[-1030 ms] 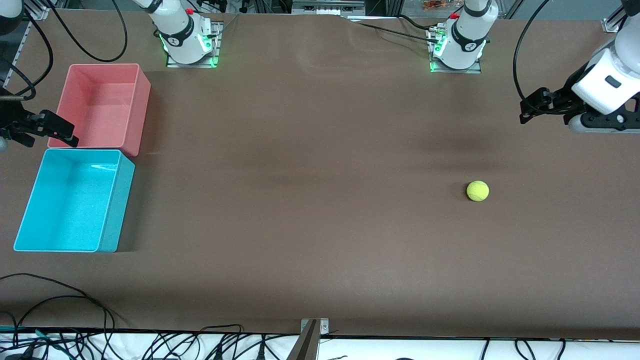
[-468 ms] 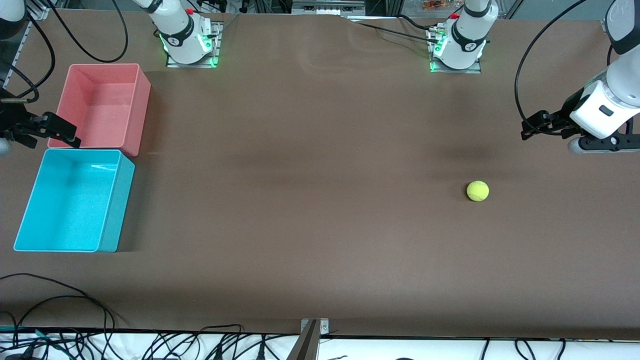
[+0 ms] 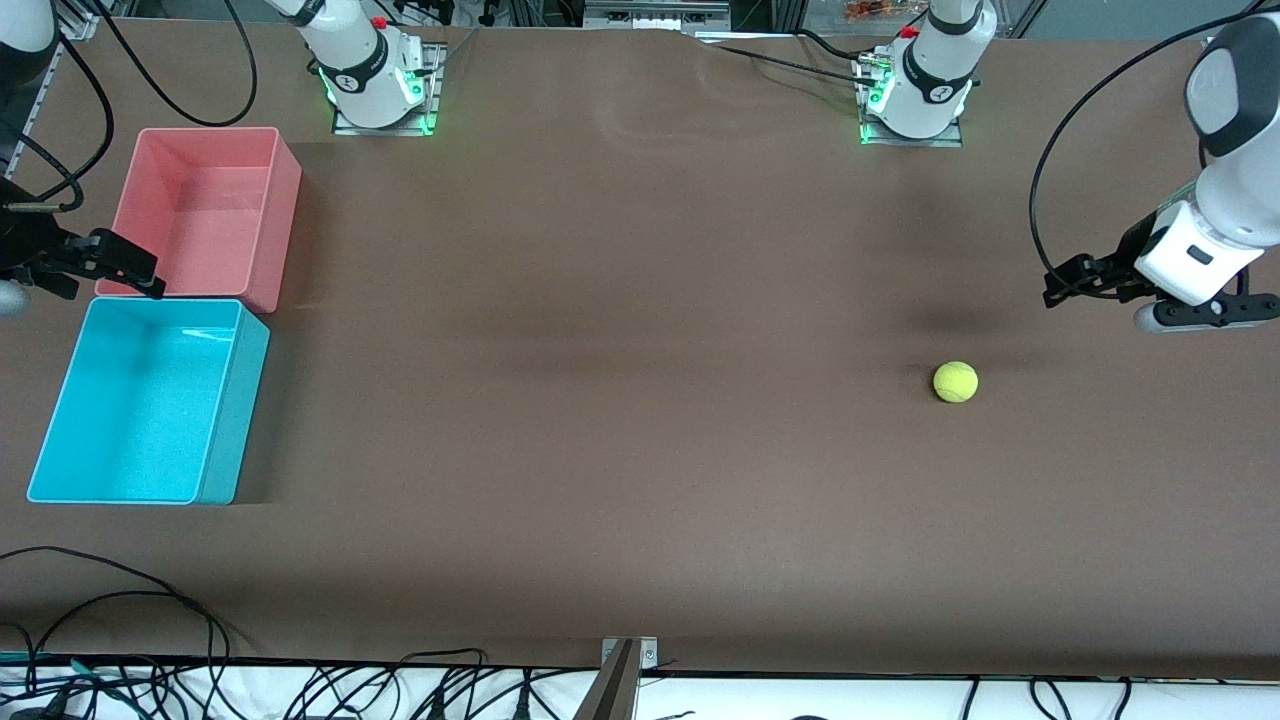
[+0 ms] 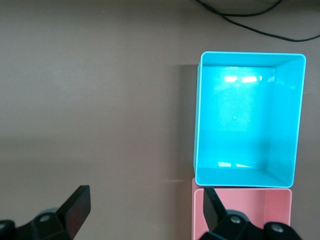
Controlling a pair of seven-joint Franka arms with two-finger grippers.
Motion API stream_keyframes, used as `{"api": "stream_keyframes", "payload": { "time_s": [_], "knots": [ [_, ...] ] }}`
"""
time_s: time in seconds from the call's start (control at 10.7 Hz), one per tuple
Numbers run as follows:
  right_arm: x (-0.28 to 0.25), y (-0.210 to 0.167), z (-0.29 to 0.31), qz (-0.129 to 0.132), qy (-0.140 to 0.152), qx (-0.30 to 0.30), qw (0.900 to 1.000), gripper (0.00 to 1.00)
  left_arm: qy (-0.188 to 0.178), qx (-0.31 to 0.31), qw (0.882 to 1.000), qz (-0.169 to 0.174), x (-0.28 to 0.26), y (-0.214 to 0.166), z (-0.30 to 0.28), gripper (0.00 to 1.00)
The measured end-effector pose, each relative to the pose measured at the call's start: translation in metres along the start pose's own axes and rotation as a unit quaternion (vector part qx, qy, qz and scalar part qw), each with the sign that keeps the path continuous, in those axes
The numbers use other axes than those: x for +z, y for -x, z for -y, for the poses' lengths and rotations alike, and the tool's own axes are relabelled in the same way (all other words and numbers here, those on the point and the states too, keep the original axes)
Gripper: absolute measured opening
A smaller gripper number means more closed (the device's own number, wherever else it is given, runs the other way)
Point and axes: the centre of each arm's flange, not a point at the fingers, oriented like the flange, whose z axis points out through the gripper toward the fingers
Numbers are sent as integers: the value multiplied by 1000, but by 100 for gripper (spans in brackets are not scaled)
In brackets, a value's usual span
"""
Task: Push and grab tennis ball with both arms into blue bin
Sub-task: 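Lower the left gripper beside the tennis ball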
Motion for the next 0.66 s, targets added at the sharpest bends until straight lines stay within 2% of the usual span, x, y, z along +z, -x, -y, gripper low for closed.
{"api": "stream_keyframes", "payload": {
  "time_s": [0.28,0.66],
  "knots": [
    [8,-3,0,6,0,-2,1000,100,1,-2,1000,-9,39,5,6,100],
    [11,-4,0,9,1,-16,1000,100,1,1,999,-41,84,13,4,100]
  ]
}}
